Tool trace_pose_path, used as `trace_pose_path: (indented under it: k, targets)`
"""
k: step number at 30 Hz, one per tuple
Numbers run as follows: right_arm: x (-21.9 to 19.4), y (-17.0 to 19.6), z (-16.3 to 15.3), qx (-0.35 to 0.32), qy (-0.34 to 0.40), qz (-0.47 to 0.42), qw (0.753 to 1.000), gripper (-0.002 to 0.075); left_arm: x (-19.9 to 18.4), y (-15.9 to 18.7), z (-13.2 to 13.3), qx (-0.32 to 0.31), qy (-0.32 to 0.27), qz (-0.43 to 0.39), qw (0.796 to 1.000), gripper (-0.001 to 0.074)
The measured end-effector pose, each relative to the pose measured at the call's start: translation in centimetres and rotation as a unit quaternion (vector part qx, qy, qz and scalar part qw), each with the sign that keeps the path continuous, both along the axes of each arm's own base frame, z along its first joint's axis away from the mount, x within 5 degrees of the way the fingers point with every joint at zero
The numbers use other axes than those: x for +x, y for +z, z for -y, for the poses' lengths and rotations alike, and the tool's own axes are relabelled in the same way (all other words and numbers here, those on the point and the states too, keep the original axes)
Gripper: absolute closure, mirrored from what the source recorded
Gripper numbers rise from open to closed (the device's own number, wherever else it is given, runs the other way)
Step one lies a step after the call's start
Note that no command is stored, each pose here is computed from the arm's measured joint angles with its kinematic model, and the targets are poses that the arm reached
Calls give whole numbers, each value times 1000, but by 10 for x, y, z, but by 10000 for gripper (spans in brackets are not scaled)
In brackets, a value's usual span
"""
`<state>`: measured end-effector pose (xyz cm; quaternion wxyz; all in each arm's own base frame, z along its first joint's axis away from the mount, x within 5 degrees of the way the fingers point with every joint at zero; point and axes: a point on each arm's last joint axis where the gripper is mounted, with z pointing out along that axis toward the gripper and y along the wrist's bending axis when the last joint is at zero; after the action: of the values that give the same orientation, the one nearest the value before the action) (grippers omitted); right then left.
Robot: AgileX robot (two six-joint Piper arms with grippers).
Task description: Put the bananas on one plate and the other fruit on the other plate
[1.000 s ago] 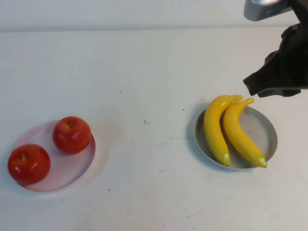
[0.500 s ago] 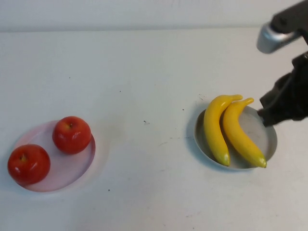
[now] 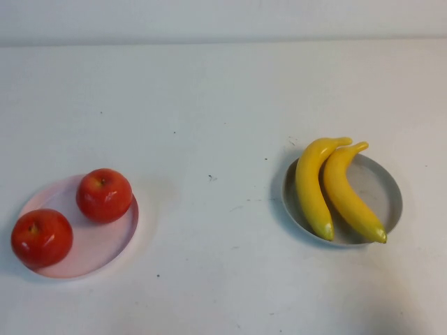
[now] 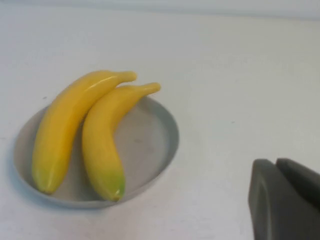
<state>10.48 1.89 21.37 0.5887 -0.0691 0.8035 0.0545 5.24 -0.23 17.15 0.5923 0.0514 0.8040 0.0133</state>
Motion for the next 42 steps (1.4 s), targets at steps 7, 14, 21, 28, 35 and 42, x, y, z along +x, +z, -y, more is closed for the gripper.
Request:
trace_pose_path:
  k: [7,14,21,28,35,42]
  targets:
    - [-27,-18,11,31,-39,96,994,741,0,0,0,0,0,0,1000,734]
    - [-42,-23,12,44,-39,86,995,741,0,0,0,0,0,0,1000,734]
    - [-50,-34,12,41,-37,42,998,741,0,0,0,0,0,0,1000,734]
    - [-52,-40,12,36,-37,8,999,741,0,0,0,0,0,0,1000,734]
    - [-52,-40,12,37,-36,8,999,741,0,0,0,0,0,0,1000,734]
    - [-52,-40,11,40,-36,7,999,741,0,0,0,0,0,0,1000,734]
